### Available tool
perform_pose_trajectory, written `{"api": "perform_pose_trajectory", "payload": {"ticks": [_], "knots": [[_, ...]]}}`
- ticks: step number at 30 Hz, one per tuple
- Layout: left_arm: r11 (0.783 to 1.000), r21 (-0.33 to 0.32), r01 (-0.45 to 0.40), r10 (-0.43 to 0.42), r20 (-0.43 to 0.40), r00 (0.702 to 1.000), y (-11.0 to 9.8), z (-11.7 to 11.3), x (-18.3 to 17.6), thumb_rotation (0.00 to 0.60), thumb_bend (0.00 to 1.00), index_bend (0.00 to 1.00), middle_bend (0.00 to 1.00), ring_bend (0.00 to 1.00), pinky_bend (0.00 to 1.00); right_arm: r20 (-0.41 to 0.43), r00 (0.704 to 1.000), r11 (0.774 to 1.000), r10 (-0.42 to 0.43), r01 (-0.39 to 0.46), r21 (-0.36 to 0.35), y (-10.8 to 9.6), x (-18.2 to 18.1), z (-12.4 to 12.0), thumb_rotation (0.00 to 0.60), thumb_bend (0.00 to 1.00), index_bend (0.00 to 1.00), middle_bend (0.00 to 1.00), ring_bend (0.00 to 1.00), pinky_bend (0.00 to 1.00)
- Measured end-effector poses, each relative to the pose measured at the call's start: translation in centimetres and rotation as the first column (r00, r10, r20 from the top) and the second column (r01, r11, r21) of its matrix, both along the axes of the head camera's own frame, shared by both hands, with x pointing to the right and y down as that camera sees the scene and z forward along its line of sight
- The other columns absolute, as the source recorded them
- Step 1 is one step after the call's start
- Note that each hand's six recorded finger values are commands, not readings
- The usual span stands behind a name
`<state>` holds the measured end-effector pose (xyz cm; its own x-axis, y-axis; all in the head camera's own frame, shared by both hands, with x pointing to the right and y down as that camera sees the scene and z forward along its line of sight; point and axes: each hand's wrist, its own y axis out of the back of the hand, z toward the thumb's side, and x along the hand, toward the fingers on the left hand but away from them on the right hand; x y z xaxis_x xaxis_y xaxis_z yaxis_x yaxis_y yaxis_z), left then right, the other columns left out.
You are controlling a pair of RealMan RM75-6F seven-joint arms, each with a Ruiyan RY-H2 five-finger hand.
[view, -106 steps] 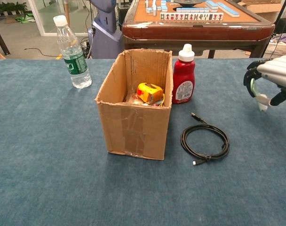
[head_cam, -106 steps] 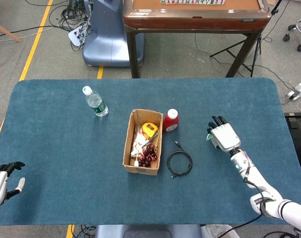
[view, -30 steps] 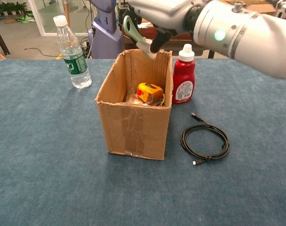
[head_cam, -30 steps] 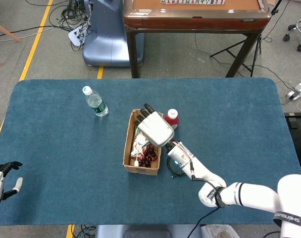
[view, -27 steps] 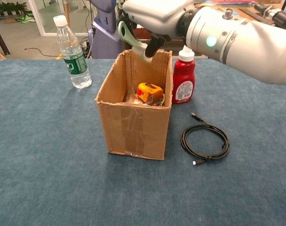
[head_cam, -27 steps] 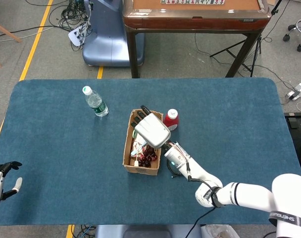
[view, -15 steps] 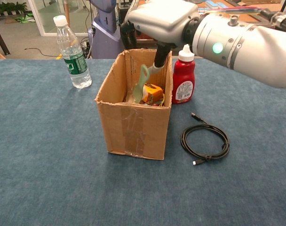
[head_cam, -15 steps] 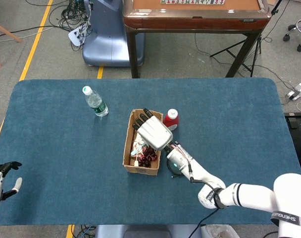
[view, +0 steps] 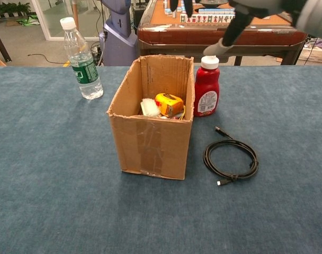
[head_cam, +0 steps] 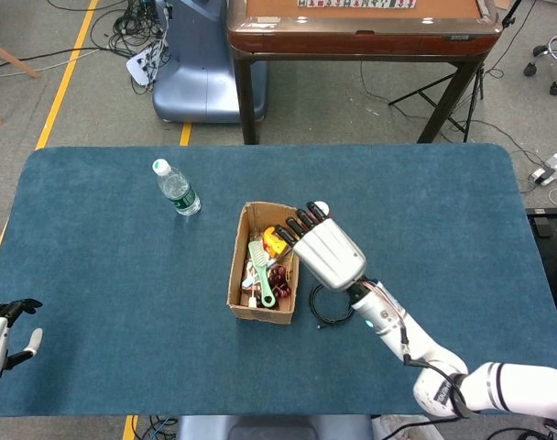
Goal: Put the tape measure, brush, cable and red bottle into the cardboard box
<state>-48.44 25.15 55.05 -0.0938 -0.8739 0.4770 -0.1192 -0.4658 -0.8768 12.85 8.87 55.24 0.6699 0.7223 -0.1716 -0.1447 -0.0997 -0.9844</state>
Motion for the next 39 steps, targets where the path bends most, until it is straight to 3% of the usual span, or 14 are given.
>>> {"api": "perform_pose_trajectory", "payload": {"ticks": [2, 6, 12, 15, 23, 28, 39], "knots": [[1.000, -0.001, 0.002, -0.002, 0.002, 1.000, 0.0, 0.0, 0.0, 0.600, 0.35, 0.34, 0.41, 0.35, 0.55, -0.022, 1.000, 1.000, 0.005, -0.005, 0.012, 0.7, 1.7, -0.3, 0.600, 0.09, 0.38, 0.50, 0.43, 0.43], [1.000, -0.008, 0.002, -0.002, 0.006, 1.000, 0.0, 0.2, -0.1, 0.600, 0.35, 0.34, 0.41, 0.35, 0.55, -0.072, 0.997, 1.000, 0.017, -0.017, 0.003, 1.9, 4.6, -0.1, 0.600, 0.10, 0.40, 0.63, 0.57, 0.60], [1.000, -0.014, 0.002, -0.002, 0.010, 1.000, 0.0, 0.4, 0.0, 0.600, 0.35, 0.34, 0.41, 0.35, 0.55, -0.144, 0.989, 0.998, 0.019, -0.028, -0.057, 3.5, 7.6, 1.7, 0.600, 0.11, 0.46, 0.96, 0.88, 0.86], [1.000, -0.016, 0.006, -0.006, 0.014, 1.000, 0.0, 0.5, -0.2, 0.600, 0.35, 0.34, 0.41, 0.35, 0.55, -0.173, 0.985, 0.996, 0.016, -0.032, -0.089, 3.9, 8.5, 2.8, 0.600, 0.13, 0.49, 1.00, 0.98, 0.94], [1.000, -0.015, 0.010, -0.010, 0.016, 1.000, 0.0, 0.5, -0.3, 0.600, 0.35, 0.34, 0.41, 0.35, 0.55, -0.199, 0.980, 0.978, -0.012, -0.030, -0.206, 5.2, 10.0, 6.2, 0.600, 0.26, 0.54, 1.00, 1.00, 1.00], [1.000, -0.016, 0.016, -0.015, 0.019, 1.000, 0.0, 0.5, -0.4, 0.600, 0.35, 0.34, 0.41, 0.35, 0.55, -0.205, 0.977, 0.956, -0.052, -0.010, -0.293, 6.4, 10.2, 8.3, 0.600, 0.26, 0.54, 1.00, 1.00, 1.00], [0.999, -0.019, 0.027, -0.026, 0.022, 0.999, 0.0, 0.4, -0.6, 0.600, 0.35, 0.34, 0.41, 0.35, 0.55, -0.259, 0.957, 0.912, -0.134, 0.017, -0.410, 8.2, 10.4, 11.4, 0.600, 0.22, 0.54, 1.00, 1.00, 1.00]]}}
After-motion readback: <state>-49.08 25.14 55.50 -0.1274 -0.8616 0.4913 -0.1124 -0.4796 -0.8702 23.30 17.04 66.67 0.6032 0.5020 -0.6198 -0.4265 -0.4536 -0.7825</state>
